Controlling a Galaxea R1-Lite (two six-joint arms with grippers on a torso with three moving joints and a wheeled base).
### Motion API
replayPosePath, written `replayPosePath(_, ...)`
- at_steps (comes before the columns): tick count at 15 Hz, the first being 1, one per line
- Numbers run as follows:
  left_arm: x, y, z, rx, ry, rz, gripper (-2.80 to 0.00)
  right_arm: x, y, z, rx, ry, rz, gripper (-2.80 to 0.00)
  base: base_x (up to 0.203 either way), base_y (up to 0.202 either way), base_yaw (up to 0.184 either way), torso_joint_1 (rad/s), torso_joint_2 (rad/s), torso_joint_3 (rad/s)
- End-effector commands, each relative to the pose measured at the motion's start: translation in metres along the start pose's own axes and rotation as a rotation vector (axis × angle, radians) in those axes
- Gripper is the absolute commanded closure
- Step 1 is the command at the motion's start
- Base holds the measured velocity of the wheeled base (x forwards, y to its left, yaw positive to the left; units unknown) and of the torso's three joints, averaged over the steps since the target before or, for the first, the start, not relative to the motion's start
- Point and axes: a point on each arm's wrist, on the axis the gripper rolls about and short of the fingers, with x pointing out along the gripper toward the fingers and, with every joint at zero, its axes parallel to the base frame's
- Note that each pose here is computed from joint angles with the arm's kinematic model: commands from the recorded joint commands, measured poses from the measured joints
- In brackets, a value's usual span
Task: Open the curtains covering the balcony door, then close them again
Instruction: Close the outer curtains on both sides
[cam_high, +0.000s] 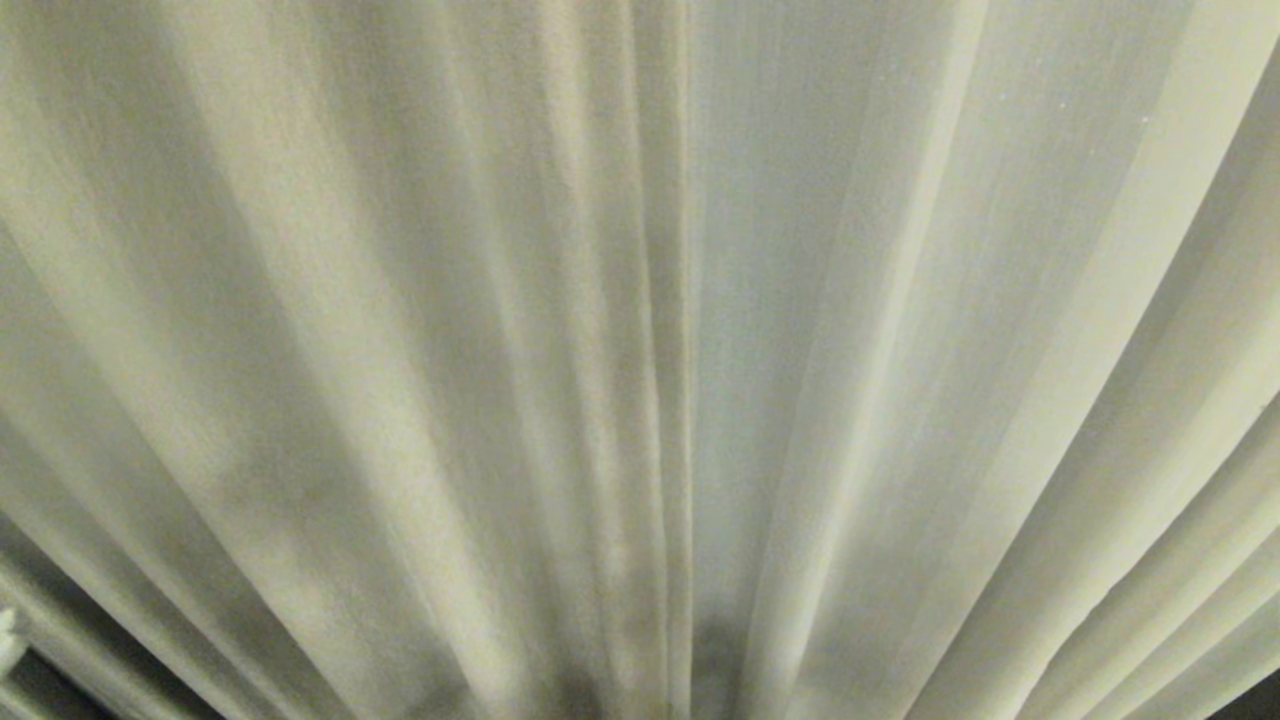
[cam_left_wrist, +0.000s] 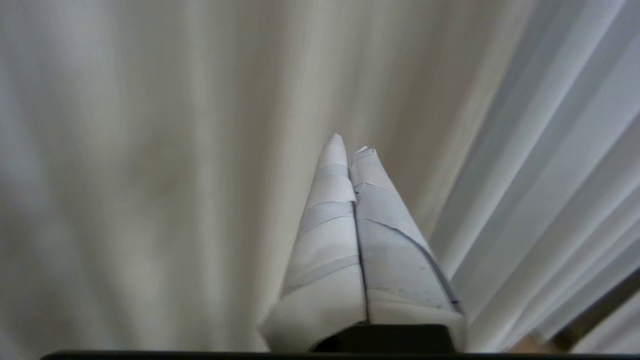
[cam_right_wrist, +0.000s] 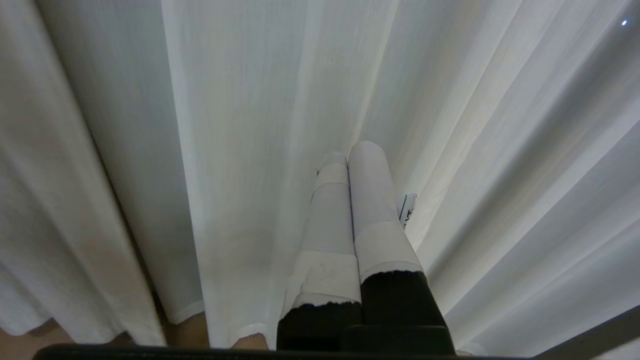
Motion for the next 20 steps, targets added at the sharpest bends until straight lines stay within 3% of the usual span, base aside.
replayPosePath(1, 0.003, 0.003, -0.018, 0.027, 0.059, 0.021, 0.0, 0.0, 0.0, 0.0, -0.001, 0.001, 0.001, 0.0, 0.0, 0.0, 0.0, 0.0, 0.0, 0.0)
replayPosePath(3, 0.004, 0.007, -0.035, 0.043, 0.115, 0.045, 0.0, 0.0, 0.0, 0.0, -0.001, 0.001, 0.001, 0.0, 0.0, 0.0, 0.0, 0.0, 0.0, 0.0)
replayPosePath(6, 0.005, 0.01, -0.049, 0.114, 0.145, 0.145, 0.0, 0.0, 0.0, 0.0, -0.001, 0.001, 0.001, 0.0, 0.0, 0.0, 0.0, 0.0, 0.0, 0.0)
replayPosePath(8, 0.006, 0.013, -0.064, 0.181, 0.171, 0.157, 0.0, 0.0, 0.0, 0.0, -0.001, 0.001, 0.001, 0.0, 0.0, 0.0, 0.0, 0.0, 0.0, 0.0)
replayPosePath(11, 0.003, 0.013, -0.069, 0.209, 0.191, 0.288, 0.0, 0.0, 0.0, 0.0, -0.001, 0.001, 0.001, 0.0, 0.0, 0.0, 0.0, 0.0, 0.0, 0.0)
replayPosePath(13, 0.0, 0.012, -0.074, 0.223, 0.213, 0.286, 0.0, 0.0, 0.0, 0.0, -0.001, 0.001, 0.001, 0.0, 0.0, 0.0, 0.0, 0.0, 0.0, 0.0)
replayPosePath(18, -0.02, 0.01, -0.084, 0.254, 0.082, 0.264, 0.0, 0.0, 0.0, 0.0, -0.001, 0.001, 0.001, 0.0, 0.0, 0.0, 0.0, 0.0, 0.0, 0.0)
replayPosePath(20, -0.021, 0.01, -0.085, 0.264, 0.072, 0.261, 0.0, 0.0, 0.0, 0.0, -0.001, 0.001, 0.001, 0.0, 0.0, 0.0, 0.0, 0.0, 0.0, 0.0)
